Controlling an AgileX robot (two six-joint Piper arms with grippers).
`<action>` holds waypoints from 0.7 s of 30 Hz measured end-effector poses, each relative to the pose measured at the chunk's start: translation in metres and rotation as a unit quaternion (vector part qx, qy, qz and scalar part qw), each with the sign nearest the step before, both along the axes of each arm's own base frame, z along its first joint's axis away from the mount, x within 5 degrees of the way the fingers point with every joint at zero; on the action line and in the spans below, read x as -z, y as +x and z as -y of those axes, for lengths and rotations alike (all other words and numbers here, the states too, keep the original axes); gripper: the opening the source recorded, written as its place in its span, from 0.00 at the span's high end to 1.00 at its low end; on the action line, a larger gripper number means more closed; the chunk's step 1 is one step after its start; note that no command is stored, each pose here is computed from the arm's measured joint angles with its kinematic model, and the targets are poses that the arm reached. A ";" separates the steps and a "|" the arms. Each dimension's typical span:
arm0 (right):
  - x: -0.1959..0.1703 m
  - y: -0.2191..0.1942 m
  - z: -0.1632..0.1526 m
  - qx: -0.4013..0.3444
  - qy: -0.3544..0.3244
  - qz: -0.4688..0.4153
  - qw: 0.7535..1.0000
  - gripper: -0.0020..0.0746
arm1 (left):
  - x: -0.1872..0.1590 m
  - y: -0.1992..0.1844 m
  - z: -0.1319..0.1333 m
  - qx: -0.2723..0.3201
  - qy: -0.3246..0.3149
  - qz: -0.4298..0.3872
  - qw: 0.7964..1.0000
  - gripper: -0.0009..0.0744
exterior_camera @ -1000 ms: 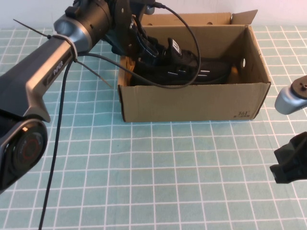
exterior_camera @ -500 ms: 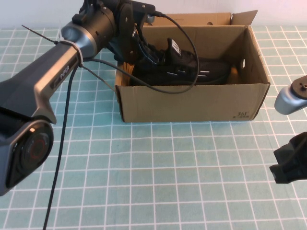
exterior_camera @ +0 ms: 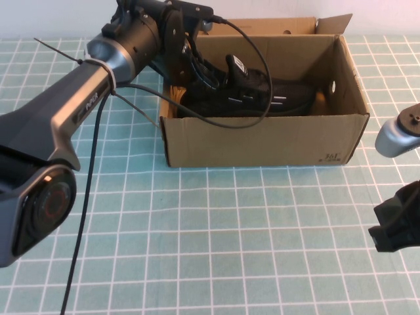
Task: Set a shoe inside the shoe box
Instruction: Place the shoe in the shoe box
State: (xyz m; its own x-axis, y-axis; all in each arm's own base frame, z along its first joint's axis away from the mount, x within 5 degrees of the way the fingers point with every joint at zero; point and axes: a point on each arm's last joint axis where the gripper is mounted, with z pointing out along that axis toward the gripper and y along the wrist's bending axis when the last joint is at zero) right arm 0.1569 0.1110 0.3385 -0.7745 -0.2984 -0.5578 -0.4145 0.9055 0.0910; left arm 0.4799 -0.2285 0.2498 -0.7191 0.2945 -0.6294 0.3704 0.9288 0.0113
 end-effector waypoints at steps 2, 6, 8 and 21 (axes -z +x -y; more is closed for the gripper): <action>0.000 0.000 0.000 -0.001 -0.001 0.000 1.000 0.98 | 0.000 0.000 0.000 0.001 0.000 0.002 1.000 0.84; 0.000 0.000 0.000 -0.002 -0.001 0.001 1.000 0.98 | 0.001 0.003 0.001 0.023 0.013 0.020 0.999 0.93; 0.000 0.000 0.000 -0.002 -0.001 0.001 1.000 0.98 | 0.002 0.005 0.002 0.033 0.017 0.031 0.999 0.94; 0.000 0.000 0.000 -0.002 0.000 0.000 1.000 0.98 | -0.006 0.012 0.006 0.081 0.033 0.107 0.990 0.95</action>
State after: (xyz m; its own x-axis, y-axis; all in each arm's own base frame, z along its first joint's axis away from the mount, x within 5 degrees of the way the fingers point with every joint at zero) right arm 0.1568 0.1112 0.3385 -0.7737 -0.3009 -0.5575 -0.4174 0.9041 0.0914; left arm 0.4921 -0.2347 0.2559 -0.5113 0.4404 -0.7380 0.4971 0.8520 0.1641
